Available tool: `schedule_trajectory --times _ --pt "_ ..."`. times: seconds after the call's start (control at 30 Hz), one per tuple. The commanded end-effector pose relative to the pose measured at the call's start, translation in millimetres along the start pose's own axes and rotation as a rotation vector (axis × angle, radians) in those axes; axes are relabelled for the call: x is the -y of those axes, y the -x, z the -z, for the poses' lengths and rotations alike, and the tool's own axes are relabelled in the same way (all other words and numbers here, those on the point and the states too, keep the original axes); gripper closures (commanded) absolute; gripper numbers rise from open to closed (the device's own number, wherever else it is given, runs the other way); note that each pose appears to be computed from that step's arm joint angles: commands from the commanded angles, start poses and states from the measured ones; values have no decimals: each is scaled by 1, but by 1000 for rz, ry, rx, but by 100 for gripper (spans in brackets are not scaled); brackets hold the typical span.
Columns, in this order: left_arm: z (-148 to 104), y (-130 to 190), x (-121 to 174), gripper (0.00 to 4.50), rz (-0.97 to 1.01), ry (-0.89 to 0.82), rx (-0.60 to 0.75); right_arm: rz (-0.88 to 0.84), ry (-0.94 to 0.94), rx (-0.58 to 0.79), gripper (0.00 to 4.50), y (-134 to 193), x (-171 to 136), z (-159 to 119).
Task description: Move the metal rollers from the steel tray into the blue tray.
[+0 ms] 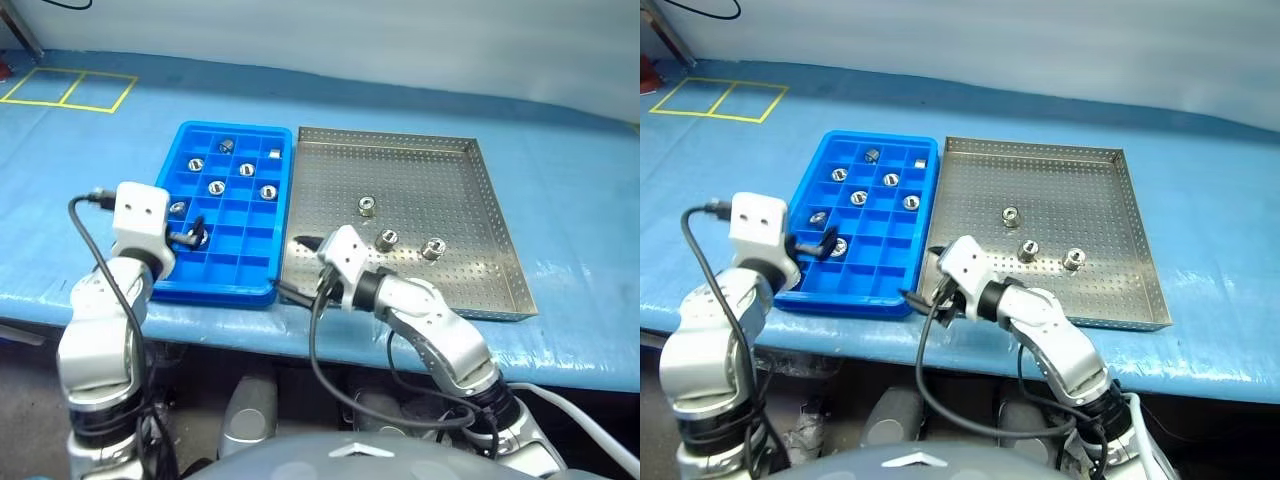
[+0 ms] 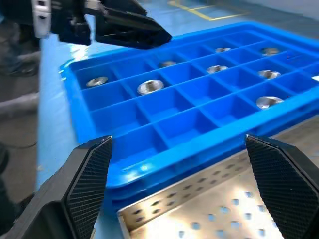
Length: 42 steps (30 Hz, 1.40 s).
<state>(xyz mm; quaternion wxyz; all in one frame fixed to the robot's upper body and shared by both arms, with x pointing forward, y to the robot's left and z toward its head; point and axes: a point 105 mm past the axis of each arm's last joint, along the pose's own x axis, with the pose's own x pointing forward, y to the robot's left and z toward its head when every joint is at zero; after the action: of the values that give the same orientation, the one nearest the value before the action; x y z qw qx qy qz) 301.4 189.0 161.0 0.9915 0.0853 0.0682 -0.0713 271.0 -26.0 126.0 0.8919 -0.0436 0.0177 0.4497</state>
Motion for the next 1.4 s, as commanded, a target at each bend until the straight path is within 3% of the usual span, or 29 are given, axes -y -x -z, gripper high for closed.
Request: schedule_trajectory --times 0.03,0.2,0.43,0.87,1.33,1.4 --pt "-7 -7 20 2 67 -20 79 149 -14 20 0 11 24 -13" --pt "1 -13 62 2 176 14 175 417 -29 -78 0 28 70 -3" --pt "23 -12 84 2 216 87 207 537 -68 -156 0 18 100 4" --pt "48 -4 96 2 265 113 180 505 -156 -230 0 -43 122 26" --pt "48 -2 105 2 296 133 178 552 -120 -296 0 -42 147 46" --pt "48 -3 106 0 297 133 178 560 -125 -311 41 -41 148 52"
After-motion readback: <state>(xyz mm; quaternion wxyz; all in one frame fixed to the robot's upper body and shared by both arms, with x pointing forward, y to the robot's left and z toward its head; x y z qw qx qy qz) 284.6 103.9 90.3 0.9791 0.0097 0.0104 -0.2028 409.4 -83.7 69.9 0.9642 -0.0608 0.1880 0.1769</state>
